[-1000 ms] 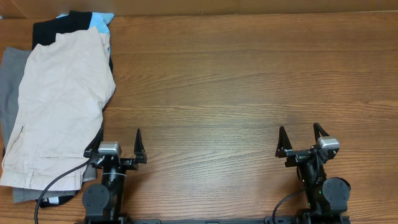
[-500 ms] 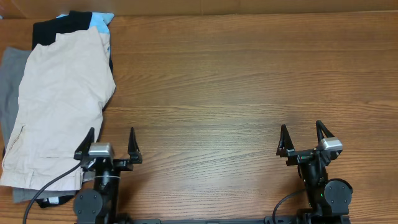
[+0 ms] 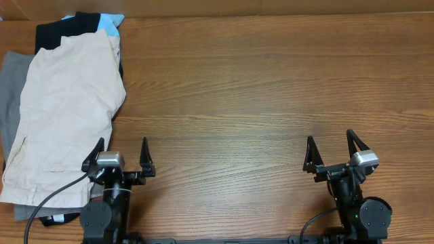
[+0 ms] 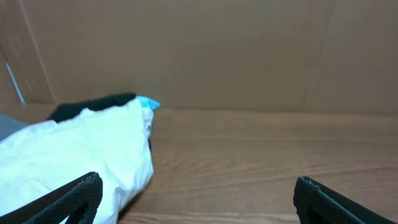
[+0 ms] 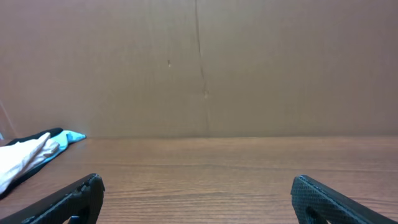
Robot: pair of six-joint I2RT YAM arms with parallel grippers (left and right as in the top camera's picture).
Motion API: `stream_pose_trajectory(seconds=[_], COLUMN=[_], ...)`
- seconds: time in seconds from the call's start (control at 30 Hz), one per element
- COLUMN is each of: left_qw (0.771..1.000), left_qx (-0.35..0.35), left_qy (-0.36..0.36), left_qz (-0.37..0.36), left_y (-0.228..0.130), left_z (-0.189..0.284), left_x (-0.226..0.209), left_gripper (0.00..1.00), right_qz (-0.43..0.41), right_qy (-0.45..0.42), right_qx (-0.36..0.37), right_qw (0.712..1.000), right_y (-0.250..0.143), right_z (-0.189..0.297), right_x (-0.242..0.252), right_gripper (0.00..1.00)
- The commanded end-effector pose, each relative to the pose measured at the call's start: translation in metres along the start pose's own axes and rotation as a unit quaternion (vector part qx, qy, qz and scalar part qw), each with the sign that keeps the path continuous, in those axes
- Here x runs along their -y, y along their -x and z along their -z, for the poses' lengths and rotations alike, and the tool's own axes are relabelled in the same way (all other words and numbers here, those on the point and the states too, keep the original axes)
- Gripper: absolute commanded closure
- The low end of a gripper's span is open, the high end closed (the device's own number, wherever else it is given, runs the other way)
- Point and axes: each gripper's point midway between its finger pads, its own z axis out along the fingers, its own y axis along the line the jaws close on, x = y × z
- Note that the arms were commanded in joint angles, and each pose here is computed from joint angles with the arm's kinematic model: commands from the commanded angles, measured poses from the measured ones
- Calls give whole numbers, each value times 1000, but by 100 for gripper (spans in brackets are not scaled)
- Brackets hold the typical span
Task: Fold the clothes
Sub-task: 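Reach the left gripper to the beige shorts on the pile and grasp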
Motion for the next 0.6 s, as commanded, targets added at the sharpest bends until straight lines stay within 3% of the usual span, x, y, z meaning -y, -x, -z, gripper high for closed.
stream_pose_trajectory(seconds=[0.0,0.3,0.57], left_qw=[1000,996,974], left_qx=[6,-68,-215], left_qy=[-19,-56,-66], left_qz=[10,17,18], left_y=[25,66,89], left_z=[-1,-27,-56], left_x=[8,24,31], left_gripper=[0,0,0], right_qz=[3,-2,-23], right_qy=[6,3,-7], right_qx=[20,-15,-153], right_qw=[1000,1000,988], right_y=[27,63,68], right_z=[5,0,-34], right_x=[-6,-10,-8], right_gripper=[0,0,0])
